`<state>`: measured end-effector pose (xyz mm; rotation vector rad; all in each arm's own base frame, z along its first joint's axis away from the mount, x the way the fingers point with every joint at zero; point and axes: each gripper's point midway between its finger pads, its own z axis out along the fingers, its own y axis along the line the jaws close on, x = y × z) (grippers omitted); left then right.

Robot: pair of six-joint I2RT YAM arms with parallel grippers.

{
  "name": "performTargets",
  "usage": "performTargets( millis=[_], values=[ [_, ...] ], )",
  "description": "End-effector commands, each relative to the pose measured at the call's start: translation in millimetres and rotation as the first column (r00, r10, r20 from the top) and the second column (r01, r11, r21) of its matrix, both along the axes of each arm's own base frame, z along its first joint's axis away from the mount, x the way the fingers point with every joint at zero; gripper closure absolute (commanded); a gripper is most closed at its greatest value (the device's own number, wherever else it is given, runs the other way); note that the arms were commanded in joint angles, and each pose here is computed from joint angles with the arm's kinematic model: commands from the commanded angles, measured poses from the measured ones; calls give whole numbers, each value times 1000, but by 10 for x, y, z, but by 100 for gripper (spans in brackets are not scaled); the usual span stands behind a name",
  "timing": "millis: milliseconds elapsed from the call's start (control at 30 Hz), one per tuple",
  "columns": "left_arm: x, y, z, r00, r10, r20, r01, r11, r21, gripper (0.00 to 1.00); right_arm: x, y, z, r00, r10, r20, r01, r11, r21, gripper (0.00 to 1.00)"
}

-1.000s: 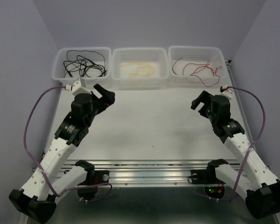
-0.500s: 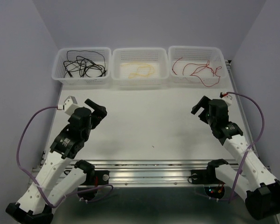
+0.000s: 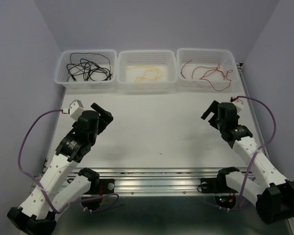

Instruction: Untangle the cables

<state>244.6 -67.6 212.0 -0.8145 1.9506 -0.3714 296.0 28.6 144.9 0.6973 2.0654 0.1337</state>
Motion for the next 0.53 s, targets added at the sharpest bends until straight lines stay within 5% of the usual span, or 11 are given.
performTargets(
  millis=[0,500],
  values=[
    [46,42,188,999,23,47,-24,1000,9,1,156,88,331,995,30,99,-35,999,42,0],
    [115,-14,170,999,13,33,-13,1000,12,1,140,-12,645,980,-43,197,31,997,65,0]
  ],
)
